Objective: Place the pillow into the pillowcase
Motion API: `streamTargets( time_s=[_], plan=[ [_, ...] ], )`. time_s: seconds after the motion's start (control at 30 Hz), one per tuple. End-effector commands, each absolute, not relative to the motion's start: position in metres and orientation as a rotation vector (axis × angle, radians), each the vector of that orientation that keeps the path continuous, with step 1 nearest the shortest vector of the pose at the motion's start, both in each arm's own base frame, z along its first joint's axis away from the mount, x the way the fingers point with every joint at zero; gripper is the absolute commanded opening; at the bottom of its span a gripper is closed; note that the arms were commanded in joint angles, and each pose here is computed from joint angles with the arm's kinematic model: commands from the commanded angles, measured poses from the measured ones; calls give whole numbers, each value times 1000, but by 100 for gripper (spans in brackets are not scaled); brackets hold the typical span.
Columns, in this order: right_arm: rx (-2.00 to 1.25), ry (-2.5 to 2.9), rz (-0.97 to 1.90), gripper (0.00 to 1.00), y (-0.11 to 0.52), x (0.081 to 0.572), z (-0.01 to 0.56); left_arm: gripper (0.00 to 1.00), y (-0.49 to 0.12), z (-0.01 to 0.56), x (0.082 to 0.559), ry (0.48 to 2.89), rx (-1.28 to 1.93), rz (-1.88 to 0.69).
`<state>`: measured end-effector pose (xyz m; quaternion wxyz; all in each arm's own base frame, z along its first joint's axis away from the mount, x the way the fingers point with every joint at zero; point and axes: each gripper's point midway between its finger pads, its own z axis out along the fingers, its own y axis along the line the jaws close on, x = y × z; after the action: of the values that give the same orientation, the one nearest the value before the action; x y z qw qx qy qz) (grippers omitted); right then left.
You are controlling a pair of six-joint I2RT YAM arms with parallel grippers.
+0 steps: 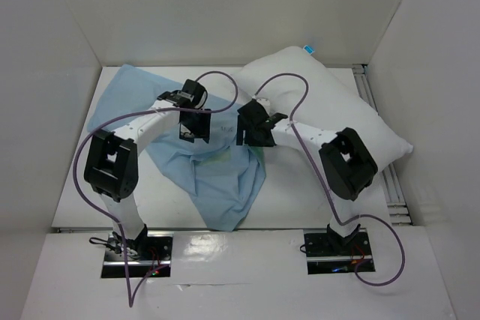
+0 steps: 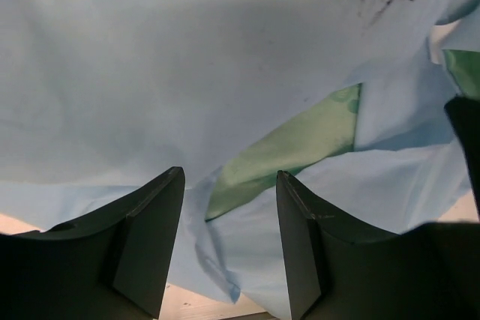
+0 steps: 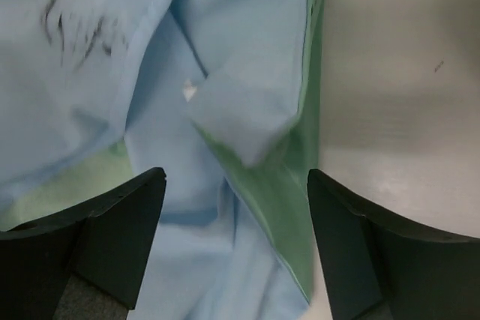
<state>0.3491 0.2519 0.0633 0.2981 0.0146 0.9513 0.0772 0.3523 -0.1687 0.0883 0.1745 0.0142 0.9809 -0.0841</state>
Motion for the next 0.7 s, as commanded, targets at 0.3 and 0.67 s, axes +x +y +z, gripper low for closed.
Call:
streamTargets(
  time_s=[0.3, 0.67],
  plan=[
    [367, 2238, 128, 0, 217, 402, 105, 63, -144, 97, 346, 2748, 72, -106],
    [401, 2231, 95, 0, 171, 380, 127, 63, -149, 93, 346, 2751, 75, -112]
  ],
)
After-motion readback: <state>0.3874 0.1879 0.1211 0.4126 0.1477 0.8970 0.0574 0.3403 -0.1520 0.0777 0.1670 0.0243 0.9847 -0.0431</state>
